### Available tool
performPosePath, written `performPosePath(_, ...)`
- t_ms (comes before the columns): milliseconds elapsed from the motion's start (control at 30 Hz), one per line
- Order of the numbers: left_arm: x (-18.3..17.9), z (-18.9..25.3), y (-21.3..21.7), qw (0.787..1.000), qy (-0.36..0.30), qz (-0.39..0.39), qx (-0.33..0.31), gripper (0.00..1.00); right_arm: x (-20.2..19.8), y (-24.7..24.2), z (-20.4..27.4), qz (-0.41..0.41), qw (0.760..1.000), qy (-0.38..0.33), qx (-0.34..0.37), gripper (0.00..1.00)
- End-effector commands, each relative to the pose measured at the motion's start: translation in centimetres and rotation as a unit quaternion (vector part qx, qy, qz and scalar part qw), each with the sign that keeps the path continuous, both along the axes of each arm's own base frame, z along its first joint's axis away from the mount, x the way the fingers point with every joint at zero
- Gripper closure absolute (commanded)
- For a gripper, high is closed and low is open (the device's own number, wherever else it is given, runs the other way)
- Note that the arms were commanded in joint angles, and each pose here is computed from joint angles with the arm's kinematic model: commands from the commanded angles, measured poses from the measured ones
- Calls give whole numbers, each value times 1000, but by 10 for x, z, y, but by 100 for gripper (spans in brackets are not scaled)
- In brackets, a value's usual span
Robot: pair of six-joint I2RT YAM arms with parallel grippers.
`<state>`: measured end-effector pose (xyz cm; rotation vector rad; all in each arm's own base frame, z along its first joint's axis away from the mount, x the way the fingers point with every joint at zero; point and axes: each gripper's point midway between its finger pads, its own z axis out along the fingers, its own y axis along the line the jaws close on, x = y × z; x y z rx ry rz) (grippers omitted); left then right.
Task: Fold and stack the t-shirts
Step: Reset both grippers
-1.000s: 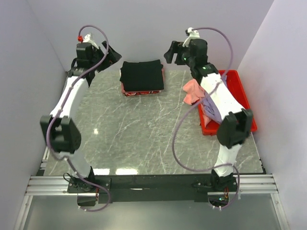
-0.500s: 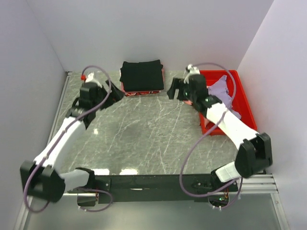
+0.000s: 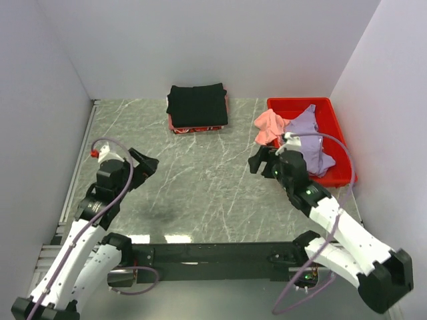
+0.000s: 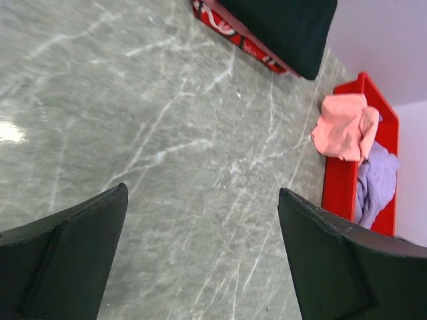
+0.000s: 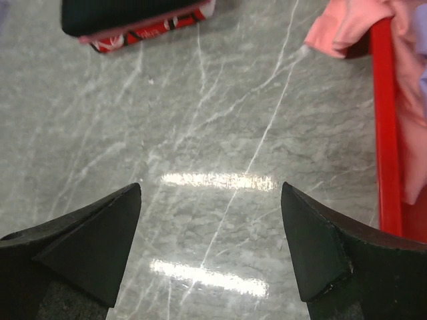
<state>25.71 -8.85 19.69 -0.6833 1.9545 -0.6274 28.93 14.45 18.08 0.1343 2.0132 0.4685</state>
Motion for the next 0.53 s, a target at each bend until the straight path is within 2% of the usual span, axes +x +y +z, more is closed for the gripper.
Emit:
performPosePath(0, -6, 5, 19, 999, 0, 49, 9, 1, -5, -14, 25, -39, 998, -48, 34, 9)
performPosePath(200, -10, 15, 27, 998, -20, 63, 18, 1, -23, -18, 27, -27, 996, -62, 53, 8)
performPosePath(500, -7, 12, 25, 998, -25, 56, 21, 1, -21, -20, 20, -36, 998, -39, 42, 8)
